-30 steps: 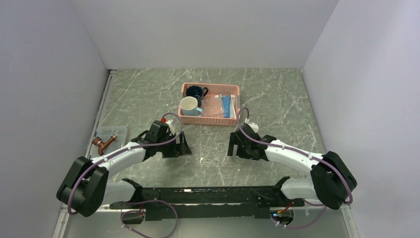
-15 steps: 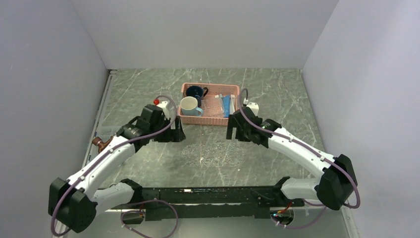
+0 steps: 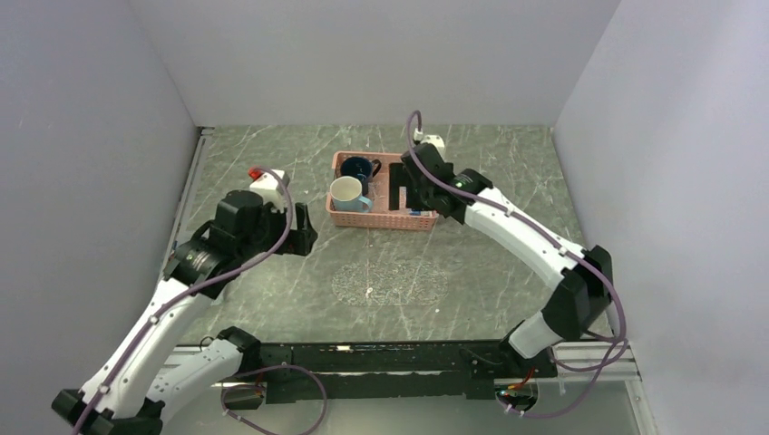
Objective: Prepare toiletry sets of a toothbrush and toothpaste on the tray
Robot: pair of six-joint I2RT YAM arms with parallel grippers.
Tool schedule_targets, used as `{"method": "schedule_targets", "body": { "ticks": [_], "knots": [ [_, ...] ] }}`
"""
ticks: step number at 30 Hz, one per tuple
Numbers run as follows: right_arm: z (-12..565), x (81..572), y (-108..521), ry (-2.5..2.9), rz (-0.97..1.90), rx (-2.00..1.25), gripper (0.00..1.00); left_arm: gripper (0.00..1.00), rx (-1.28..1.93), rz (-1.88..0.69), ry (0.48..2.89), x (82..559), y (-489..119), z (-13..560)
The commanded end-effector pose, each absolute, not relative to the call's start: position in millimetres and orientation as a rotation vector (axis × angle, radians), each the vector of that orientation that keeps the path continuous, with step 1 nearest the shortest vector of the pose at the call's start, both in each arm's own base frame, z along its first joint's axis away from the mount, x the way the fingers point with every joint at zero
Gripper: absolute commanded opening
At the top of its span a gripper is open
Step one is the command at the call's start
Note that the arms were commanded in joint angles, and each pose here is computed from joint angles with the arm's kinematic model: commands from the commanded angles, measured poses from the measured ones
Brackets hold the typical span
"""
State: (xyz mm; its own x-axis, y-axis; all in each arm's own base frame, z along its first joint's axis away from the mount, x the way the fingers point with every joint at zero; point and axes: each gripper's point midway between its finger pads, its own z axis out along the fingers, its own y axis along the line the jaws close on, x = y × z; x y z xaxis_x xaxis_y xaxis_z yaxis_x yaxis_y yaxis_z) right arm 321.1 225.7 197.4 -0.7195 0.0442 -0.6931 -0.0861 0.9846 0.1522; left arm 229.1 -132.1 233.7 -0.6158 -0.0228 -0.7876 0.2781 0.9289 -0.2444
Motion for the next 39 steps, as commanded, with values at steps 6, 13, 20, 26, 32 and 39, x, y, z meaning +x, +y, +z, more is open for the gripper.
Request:
{"method": "schedule_targets", "body": {
  "ticks": [6,13,20,26,32,39],
  "knots": [
    [237.2,371.1,273.9,2.295,0.275,-0.167,0.92,1.0,0.211,-0.343,2.038,214.4,-104.3,251.8],
    [220.2,401.5,306.1,2.328,0.279,-0.235,0.83,0.99,0.177,-0.321,1.962,207.8,-92.1,248.0],
    [204.3,423.0,327.7,2.346,0.263,-0.306,0.69,0.99,0.159,-0.301,1.915,204.4,-83.9,244.9],
    [182.5,433.7,345.1,2.37,0.286,-0.339,0.58,0.99,0.164,-0.292,1.926,205.1,-83.7,242.8],
    [165.4,439.5,356.1,2.386,0.298,-0.342,0.54,0.99,0.168,-0.299,1.929,204.6,-84.9,241.9],
    [155.1,443.1,367.2,2.391,0.308,-0.364,0.51,0.99,0.173,-0.298,1.93,205.3,-85.5,241.3]
  ]
}}
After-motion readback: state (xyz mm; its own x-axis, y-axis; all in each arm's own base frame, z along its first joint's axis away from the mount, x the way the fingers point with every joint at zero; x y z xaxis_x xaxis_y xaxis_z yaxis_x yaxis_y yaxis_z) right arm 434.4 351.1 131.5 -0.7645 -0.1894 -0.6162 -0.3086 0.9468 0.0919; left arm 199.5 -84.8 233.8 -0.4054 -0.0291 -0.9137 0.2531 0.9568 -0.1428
